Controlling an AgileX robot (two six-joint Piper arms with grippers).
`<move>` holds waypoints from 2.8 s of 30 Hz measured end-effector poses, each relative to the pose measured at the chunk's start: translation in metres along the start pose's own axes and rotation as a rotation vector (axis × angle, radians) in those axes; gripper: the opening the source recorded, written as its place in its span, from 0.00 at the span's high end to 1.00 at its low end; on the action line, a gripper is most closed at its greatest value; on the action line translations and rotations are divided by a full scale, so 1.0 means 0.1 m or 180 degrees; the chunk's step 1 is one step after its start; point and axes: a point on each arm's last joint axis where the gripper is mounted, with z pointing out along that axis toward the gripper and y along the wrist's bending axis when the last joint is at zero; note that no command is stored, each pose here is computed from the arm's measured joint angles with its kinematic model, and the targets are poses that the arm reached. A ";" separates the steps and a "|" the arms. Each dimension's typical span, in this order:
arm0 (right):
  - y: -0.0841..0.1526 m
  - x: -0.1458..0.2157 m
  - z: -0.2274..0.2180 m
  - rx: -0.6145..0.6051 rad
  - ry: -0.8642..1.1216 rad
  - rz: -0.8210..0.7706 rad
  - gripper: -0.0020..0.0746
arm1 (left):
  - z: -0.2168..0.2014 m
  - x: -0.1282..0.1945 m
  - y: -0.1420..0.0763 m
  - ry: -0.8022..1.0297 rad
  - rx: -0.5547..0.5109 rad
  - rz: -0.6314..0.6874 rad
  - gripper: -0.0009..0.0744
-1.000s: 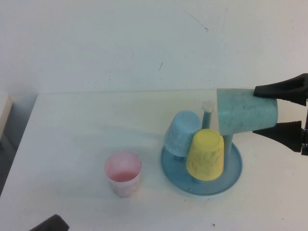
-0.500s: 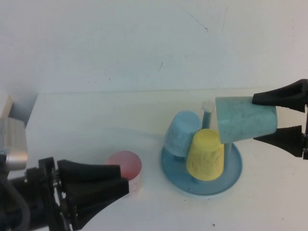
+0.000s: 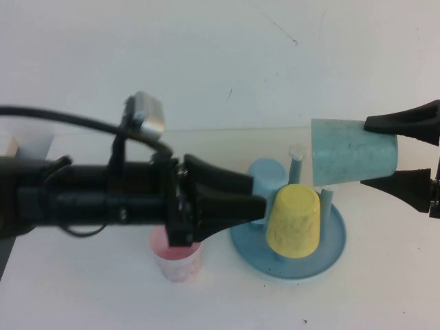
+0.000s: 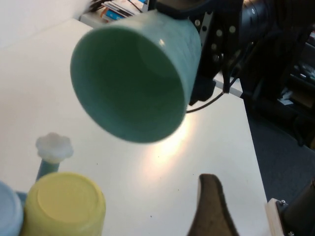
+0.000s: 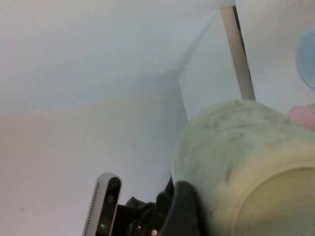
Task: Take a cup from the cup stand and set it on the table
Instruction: Hand over the cup
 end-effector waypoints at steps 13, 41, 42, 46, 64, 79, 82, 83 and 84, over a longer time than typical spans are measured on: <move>0.00 0.00 0.00 -0.0011 -0.0006 0.0004 0.22 | 0.47 -0.39 0.29 -0.0010 0.0303 0.0320 0.44; 0.05 -0.04 -0.02 -0.0148 -0.0155 -0.1031 0.22 | 1.16 -0.49 0.30 0.0149 0.0340 0.0129 0.94; 0.05 -0.04 -0.02 -0.0148 -0.0155 -0.1043 0.22 | 1.16 -0.49 0.30 0.0145 0.0346 0.0126 0.94; 0.05 -0.04 -0.02 -0.0152 -0.0159 -0.1053 0.22 | 1.16 -0.49 0.30 0.0145 0.0346 0.0126 0.94; 0.05 -0.04 -0.02 -0.0156 -0.0165 -0.1111 0.22 | 1.16 -0.49 0.29 0.0145 0.0364 0.0137 0.94; 0.09 -0.06 -0.02 -0.0250 -0.0262 -0.1718 0.22 | 1.16 -0.52 0.30 0.0117 0.0328 0.0267 0.94; 0.07 -0.05 -0.02 -0.0196 -0.0237 -0.1846 0.13 | 1.16 -0.52 0.30 0.0111 0.0328 0.0240 0.95; 0.07 -0.05 -0.02 -0.0190 -0.0233 -0.1874 0.11 | 1.16 -0.52 0.30 0.0111 0.0328 0.0233 0.95; 0.07 -0.05 -0.02 -0.0187 -0.0230 -0.1887 0.10 | 1.16 -0.52 0.30 0.0112 0.0327 0.0226 0.95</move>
